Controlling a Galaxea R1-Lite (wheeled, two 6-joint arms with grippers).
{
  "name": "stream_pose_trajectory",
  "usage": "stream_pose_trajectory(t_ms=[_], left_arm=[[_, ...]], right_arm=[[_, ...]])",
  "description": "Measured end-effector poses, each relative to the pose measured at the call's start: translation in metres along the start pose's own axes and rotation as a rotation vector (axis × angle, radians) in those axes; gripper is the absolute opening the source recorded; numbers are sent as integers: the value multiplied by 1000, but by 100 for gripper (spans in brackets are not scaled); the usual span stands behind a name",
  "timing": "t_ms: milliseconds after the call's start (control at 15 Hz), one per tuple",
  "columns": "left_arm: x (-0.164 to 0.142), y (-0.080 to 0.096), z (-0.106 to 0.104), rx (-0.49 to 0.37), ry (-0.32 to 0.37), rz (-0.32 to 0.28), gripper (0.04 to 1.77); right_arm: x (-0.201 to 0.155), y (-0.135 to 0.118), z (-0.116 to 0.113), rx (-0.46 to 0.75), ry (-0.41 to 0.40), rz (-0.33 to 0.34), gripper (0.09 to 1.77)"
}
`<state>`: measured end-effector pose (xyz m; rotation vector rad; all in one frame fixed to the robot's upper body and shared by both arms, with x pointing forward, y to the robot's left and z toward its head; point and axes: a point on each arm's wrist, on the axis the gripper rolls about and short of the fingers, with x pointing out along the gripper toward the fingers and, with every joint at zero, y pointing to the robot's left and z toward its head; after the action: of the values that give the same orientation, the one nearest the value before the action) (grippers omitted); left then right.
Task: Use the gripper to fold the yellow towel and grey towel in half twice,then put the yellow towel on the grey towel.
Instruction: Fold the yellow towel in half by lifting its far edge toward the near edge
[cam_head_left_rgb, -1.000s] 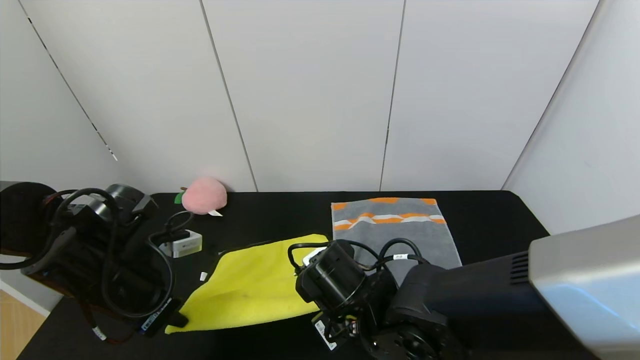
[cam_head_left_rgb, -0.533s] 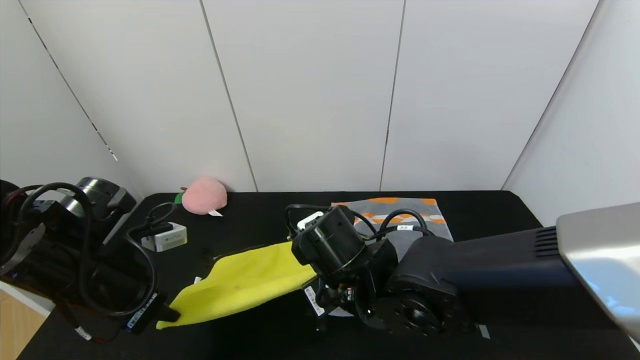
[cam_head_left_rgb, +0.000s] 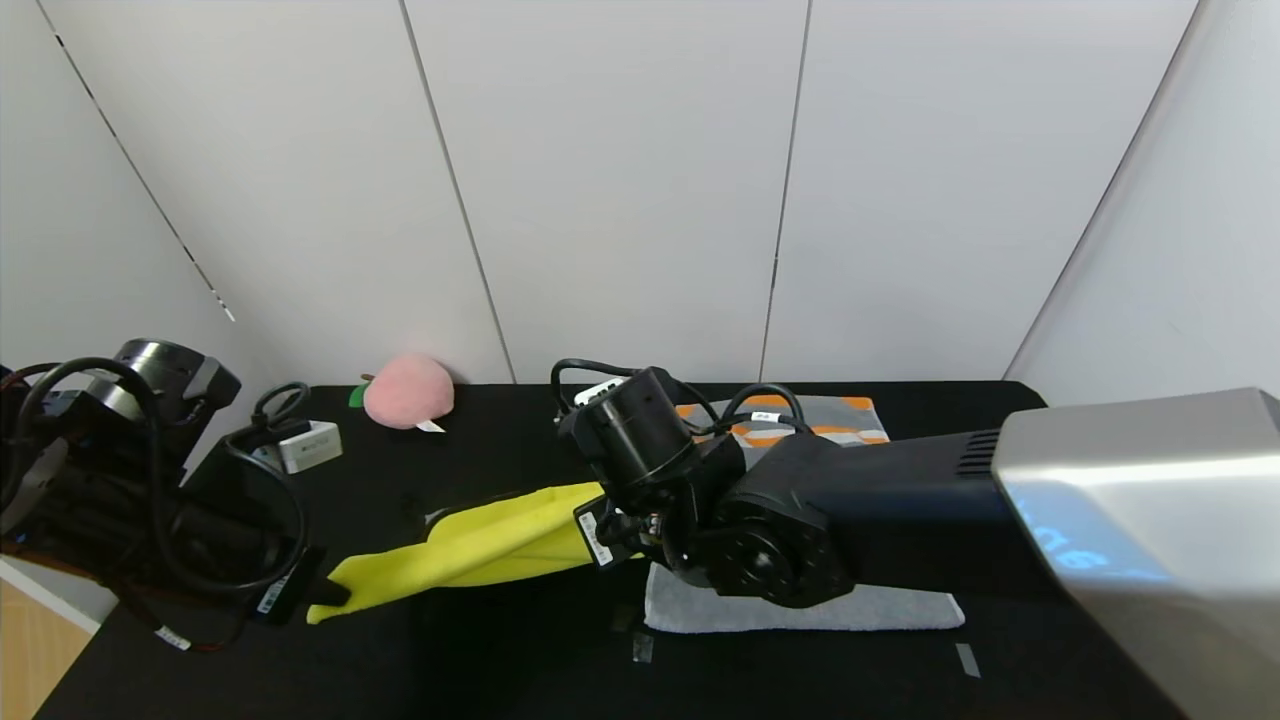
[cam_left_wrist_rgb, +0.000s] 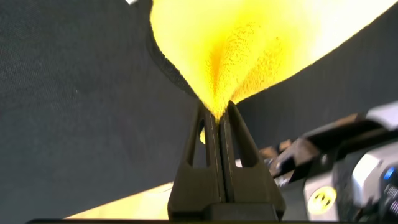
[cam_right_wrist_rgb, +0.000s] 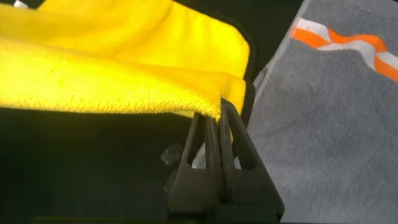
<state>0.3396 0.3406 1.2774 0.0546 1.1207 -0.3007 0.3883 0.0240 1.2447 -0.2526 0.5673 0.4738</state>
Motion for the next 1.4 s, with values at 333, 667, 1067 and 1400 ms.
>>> stream_pose_trajectory(t_ms=[333, 667, 1067, 1400], left_arm=[[14, 7, 14, -81, -82, 16, 11], [43, 19, 28, -111, -100, 28, 11], [80, 34, 43, -134, -129, 33, 11], [100, 41, 50, -131, -154, 39, 11]], right_arm=[[26, 0, 5, 7, -35, -63, 11], [47, -13, 5, 10, -46, -120, 11], [71, -23, -2, 42, -81, -137, 11], [88, -27, -13, 51, -79, -144, 11]])
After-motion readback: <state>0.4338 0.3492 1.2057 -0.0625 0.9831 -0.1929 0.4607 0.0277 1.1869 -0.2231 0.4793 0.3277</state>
